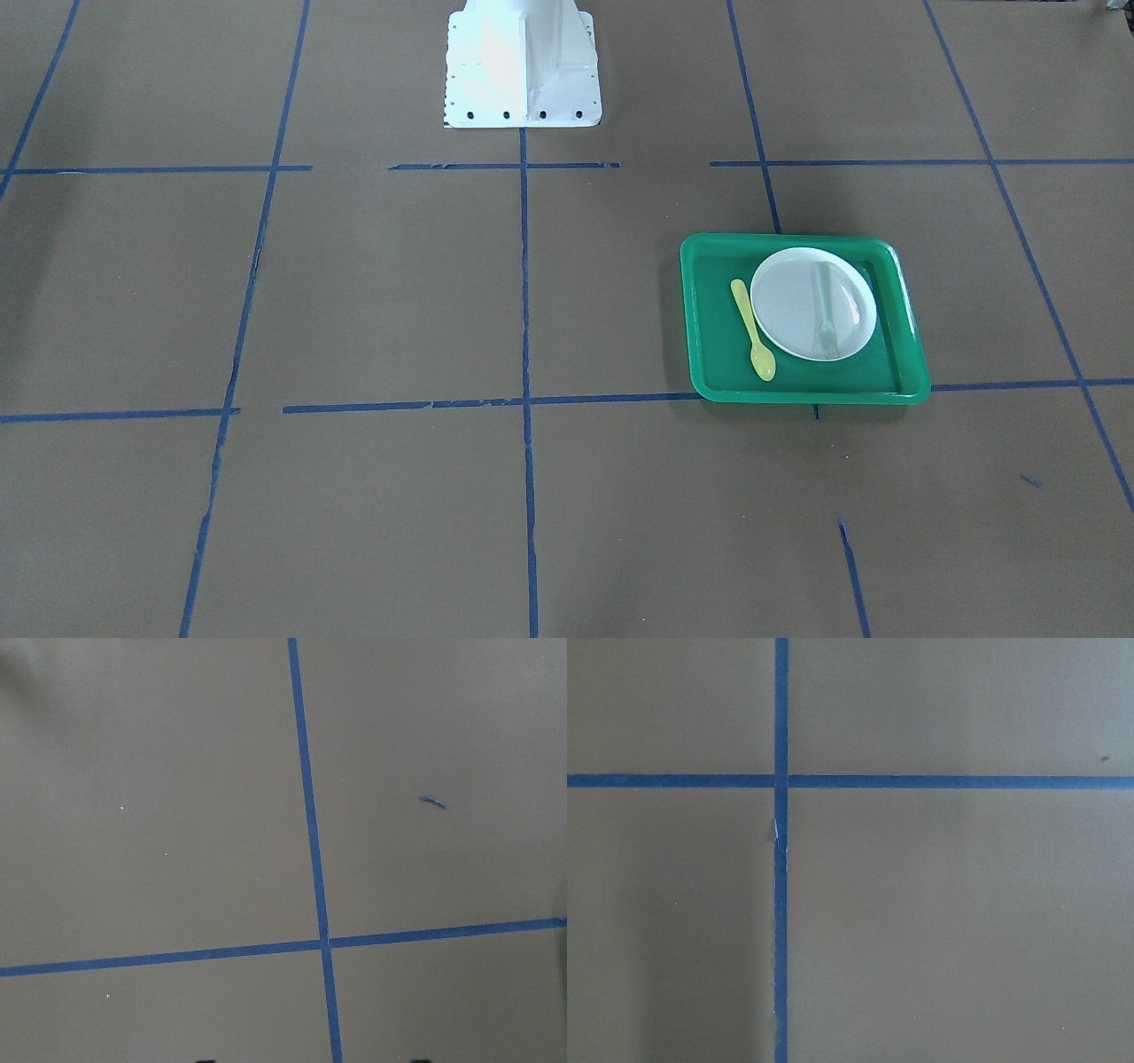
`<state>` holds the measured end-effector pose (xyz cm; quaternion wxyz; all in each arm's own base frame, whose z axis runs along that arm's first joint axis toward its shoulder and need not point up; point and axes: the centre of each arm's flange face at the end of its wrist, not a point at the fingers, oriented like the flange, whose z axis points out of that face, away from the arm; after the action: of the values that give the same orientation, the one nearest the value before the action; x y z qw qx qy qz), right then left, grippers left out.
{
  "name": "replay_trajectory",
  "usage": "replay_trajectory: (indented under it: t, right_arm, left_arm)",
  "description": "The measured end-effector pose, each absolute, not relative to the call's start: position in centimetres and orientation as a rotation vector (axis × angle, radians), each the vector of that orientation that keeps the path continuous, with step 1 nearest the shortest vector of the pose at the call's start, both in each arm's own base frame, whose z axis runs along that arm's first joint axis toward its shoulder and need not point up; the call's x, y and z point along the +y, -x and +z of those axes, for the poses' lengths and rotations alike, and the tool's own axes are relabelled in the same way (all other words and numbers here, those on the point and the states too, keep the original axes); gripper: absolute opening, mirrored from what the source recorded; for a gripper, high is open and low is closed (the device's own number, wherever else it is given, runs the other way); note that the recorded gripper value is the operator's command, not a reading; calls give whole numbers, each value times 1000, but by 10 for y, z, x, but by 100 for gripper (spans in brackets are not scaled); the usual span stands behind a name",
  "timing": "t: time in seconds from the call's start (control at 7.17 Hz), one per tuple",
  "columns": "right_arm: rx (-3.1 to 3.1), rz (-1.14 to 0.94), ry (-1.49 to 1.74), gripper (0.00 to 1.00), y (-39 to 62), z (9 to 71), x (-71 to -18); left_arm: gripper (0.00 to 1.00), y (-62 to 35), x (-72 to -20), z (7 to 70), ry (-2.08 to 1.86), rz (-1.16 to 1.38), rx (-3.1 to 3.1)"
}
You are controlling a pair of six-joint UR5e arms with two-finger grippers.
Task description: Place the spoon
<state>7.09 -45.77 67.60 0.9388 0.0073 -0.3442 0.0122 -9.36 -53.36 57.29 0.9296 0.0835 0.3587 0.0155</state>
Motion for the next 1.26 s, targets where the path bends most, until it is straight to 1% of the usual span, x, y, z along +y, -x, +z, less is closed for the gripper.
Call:
replay_trajectory:
  t: [0.28,0.7,1.26]
  right_arm:
    - [-703,25,-14,100,-71,676,-457]
    - [-703,25,-14,100,-71,676,-458]
    - [-703,25,-14,100,-71,676,-457]
  left_arm:
    - [100,93,-515,576,-205,45,733]
    - [100,90,-479,602,-284,75,735]
    - [100,90,-469,612,-223,50,745]
